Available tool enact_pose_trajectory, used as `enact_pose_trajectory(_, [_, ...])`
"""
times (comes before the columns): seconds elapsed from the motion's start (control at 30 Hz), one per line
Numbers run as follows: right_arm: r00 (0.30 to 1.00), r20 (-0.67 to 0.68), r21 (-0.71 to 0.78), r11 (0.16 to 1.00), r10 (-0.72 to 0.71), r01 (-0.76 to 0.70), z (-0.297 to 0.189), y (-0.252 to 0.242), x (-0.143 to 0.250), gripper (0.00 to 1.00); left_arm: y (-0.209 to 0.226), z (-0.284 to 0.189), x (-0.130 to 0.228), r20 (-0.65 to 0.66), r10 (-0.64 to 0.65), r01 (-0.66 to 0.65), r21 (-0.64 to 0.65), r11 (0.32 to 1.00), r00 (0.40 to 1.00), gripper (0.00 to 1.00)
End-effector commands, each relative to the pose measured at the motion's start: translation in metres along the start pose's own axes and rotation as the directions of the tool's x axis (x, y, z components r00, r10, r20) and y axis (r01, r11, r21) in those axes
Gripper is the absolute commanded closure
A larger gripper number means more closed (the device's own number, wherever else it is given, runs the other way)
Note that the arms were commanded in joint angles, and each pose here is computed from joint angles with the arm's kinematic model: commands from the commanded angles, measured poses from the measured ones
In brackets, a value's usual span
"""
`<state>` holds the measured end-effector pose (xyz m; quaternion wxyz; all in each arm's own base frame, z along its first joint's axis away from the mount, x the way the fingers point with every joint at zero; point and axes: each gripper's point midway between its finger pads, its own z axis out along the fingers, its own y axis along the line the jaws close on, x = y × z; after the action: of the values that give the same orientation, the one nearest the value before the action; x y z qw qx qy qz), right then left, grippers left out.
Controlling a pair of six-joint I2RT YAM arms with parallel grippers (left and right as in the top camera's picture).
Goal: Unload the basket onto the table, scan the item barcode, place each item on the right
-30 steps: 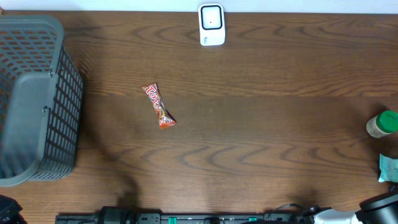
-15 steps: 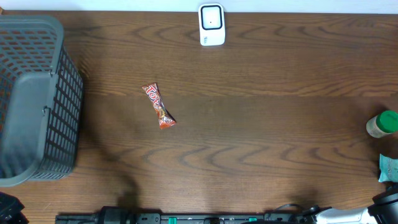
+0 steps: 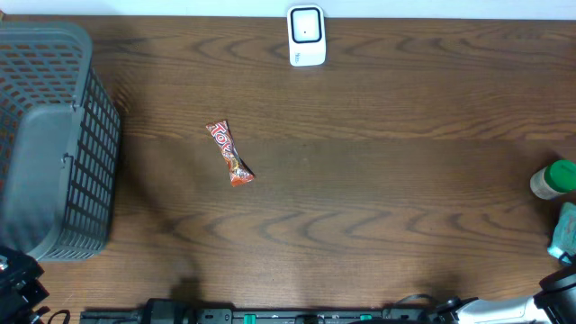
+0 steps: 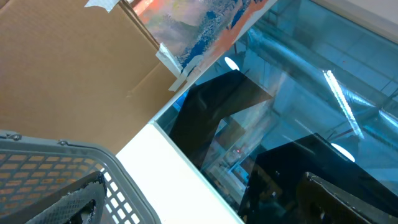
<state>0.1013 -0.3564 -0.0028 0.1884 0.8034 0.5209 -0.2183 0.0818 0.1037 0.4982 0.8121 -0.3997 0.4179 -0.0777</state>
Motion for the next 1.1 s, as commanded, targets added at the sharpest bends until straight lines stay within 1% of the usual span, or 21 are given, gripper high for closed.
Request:
enact_pose_trajectory(0.0, [0.994,-0.087,-0.073,0.995,-0.069,0.063,0.005,0.027,0.039,0.99,0.001,0.003,0.003,0.001,0.009,-0.009,-0.011,1.000,1.000,0.02])
enact_pose_trajectory(0.13, [0.991,-0.057,-0.103,0.988,-0.118,0.111,0.000,0.047,0.048,0.98,0.001,0.003,0.003,0.001,0.009,-0.009,-0.011,1.000,1.000,0.02])
enact_pose_trajectory(0.3, [0.975,-0.017,-0.145,0.966,-0.220,0.215,-0.014,0.076,0.033,0.99,0.001,0.003,0.003,0.001,0.009,-0.009,-0.011,1.000,1.000,0.02])
enact_pose_trajectory(0.5, [0.945,-0.057,-0.126,0.941,-0.322,0.313,-0.031,0.085,0.016,0.99,0.002,0.003,0.004,-0.002,0.012,-0.012,-0.013,1.000,1.000,0.02])
enact_pose_trajectory(0.7, [0.917,-0.140,-0.109,0.926,-0.374,0.362,-0.048,0.083,0.015,0.99,0.002,0.003,0.005,-0.004,0.014,-0.014,-0.014,1.000,1.000,0.02])
enact_pose_trajectory(0.77, [0.914,-0.148,-0.073,0.926,-0.377,0.370,-0.049,0.076,0.014,0.99,0.003,0.003,0.006,-0.009,0.018,-0.018,-0.017,1.000,1.000,0.02])
enact_pose_trajectory(0.83, [0.928,-0.158,-0.035,0.942,-0.336,0.335,-0.049,0.069,0.011,0.99,0.003,0.003,0.007,-0.012,0.021,-0.021,-0.018,1.000,1.000,0.02])
enact_pose_trajectory(0.87, [0.929,-0.171,-0.040,0.944,-0.329,0.327,-0.050,0.069,0.013,0.99,0.003,0.003,0.007,-0.012,0.021,-0.021,-0.018,1.000,1.000,0.02])
enact_pose_trajectory(0.9, [0.925,-0.186,-0.058,0.944,-0.331,0.326,-0.051,0.071,0.015,0.99,0.003,0.003,0.006,-0.011,0.020,-0.021,-0.018,1.000,1.000,0.02])
enact_pose_trajectory(1.0, [0.891,-0.227,-0.175,0.916,-0.394,0.361,-0.060,0.087,0.024,0.99,0.003,0.003,0.006,-0.008,0.017,-0.018,-0.016,1.000,1.000,0.02])
enact_pose_trajectory(1.07, [0.881,-0.253,-0.234,0.909,-0.399,0.345,-0.073,0.096,0.027,0.99,0.003,0.003,0.006,-0.008,0.017,-0.017,-0.016,1.000,1.000,0.02])
